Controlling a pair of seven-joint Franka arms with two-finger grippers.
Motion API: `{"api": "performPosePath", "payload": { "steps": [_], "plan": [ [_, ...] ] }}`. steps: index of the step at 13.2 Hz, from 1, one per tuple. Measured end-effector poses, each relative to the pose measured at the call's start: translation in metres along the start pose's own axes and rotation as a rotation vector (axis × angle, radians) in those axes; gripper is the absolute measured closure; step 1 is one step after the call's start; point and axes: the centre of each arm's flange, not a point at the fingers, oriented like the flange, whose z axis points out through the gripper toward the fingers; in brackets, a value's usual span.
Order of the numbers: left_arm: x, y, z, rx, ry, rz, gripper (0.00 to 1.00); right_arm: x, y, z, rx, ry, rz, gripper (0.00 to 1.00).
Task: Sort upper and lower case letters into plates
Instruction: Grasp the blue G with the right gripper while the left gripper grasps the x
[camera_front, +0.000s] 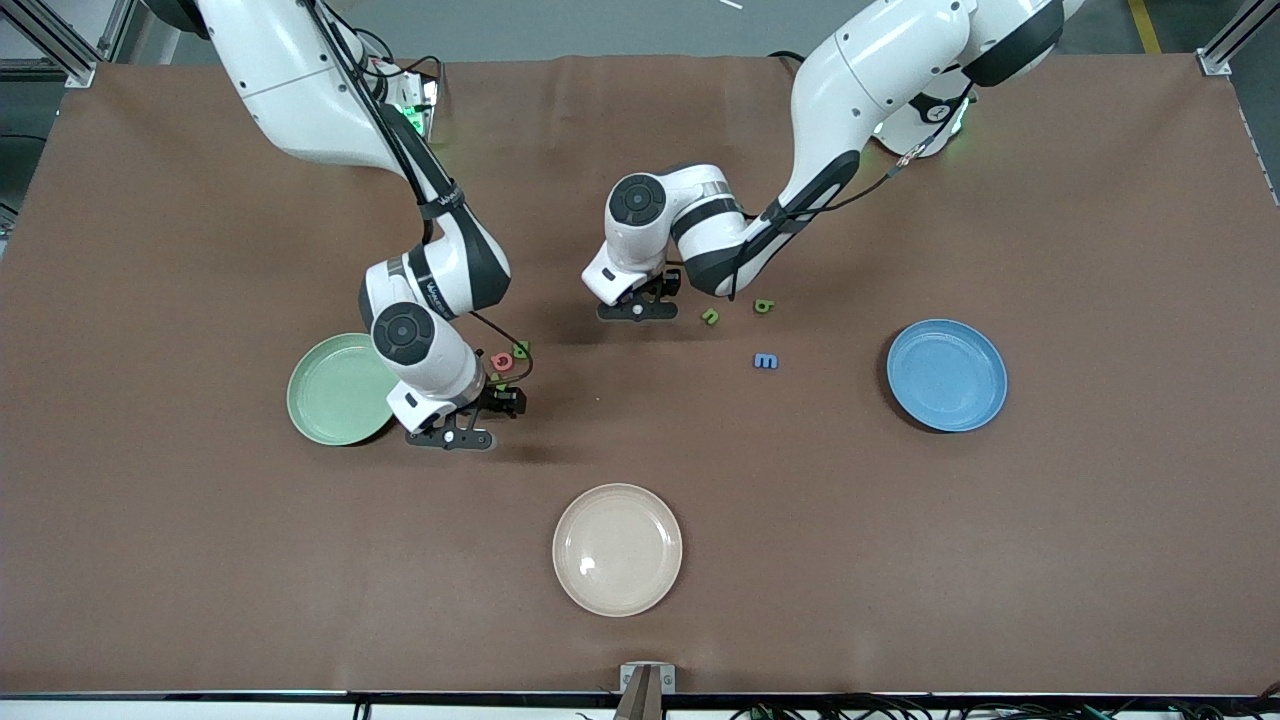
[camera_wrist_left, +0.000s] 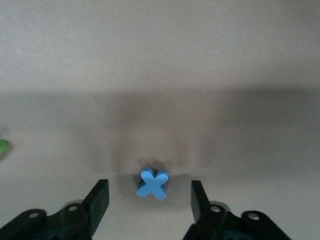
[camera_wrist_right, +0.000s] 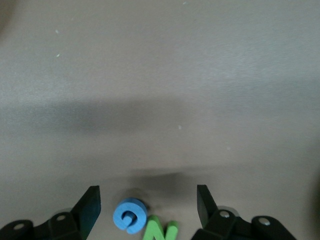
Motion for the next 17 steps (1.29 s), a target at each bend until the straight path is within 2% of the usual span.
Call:
{"api": "performPosePath", "payload": {
  "steps": [4,9,12,13,14,17],
  "plan": [
    [-0.003,0.001,0.004,0.003,-0.006,0.005,0.34,-0.015,-0.023,0.017,-0.003,-0.001,-0.043,0.14],
    [-0.003,0.0,0.01,0.02,0.017,0.038,0.41,-0.016,-0.025,0.019,-0.011,0.0,-0.065,0.16],
    [-0.002,0.001,0.009,0.018,0.019,0.037,0.52,-0.017,-0.024,0.021,-0.013,-0.004,-0.065,0.17],
    [-0.002,0.0,0.009,0.019,0.019,0.037,0.52,-0.017,-0.024,0.023,-0.014,-0.005,-0.065,0.17],
    [-0.002,0.001,0.008,0.017,0.02,0.037,0.58,-0.017,-0.024,0.024,-0.014,-0.004,-0.065,0.17],
    [-0.001,0.001,0.008,0.018,0.02,0.036,0.63,-0.017,-0.024,0.027,-0.011,0.003,-0.065,0.17]
  ]
}}
